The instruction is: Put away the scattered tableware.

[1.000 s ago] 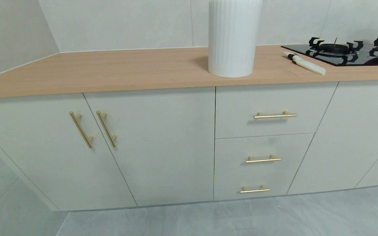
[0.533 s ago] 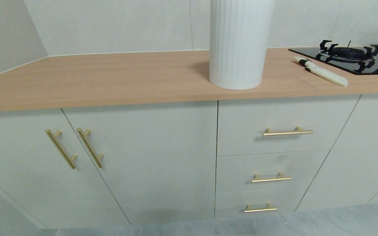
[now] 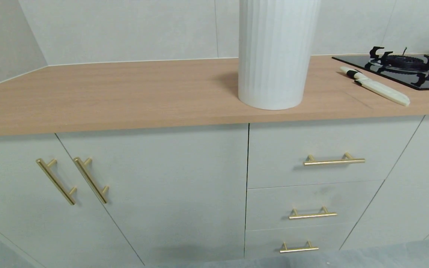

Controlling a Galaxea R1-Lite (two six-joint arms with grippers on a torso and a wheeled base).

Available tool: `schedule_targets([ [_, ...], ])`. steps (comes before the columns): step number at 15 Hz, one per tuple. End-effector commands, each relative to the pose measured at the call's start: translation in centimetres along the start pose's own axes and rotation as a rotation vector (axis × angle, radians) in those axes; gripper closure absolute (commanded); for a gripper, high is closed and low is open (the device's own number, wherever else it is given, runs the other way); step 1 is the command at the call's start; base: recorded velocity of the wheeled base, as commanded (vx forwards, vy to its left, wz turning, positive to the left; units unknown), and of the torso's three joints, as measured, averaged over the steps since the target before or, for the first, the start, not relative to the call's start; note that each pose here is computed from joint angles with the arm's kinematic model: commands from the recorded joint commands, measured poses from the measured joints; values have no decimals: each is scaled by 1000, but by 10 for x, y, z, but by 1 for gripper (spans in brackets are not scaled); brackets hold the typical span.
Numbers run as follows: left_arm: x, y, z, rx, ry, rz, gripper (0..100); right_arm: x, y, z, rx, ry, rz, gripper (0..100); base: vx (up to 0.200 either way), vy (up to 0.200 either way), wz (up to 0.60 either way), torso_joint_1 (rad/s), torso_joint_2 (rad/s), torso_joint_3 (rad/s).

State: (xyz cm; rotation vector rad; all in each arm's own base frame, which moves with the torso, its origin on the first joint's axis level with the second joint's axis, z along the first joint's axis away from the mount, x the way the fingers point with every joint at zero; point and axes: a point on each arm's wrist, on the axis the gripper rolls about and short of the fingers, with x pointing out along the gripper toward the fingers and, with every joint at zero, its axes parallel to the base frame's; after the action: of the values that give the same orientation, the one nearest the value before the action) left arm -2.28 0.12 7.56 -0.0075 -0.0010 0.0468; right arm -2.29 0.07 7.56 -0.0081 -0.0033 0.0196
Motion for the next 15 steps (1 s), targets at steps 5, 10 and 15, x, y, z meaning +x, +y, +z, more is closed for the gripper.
schedule_targets([
  [5, 0, 0, 0, 0, -1, 1, 0, 0, 0, 0, 0, 2, -1, 0, 0, 0, 120, -1, 0, 0],
  [10, 0, 0, 0, 0, -1, 1, 0, 0, 0, 0, 0, 2, 0, 0, 0, 0, 0, 0, 0, 0],
  [15, 0, 0, 0, 0, -1, 1, 0, 0, 0, 0, 0, 2, -1, 0, 0, -120, 0, -1, 3, 2],
])
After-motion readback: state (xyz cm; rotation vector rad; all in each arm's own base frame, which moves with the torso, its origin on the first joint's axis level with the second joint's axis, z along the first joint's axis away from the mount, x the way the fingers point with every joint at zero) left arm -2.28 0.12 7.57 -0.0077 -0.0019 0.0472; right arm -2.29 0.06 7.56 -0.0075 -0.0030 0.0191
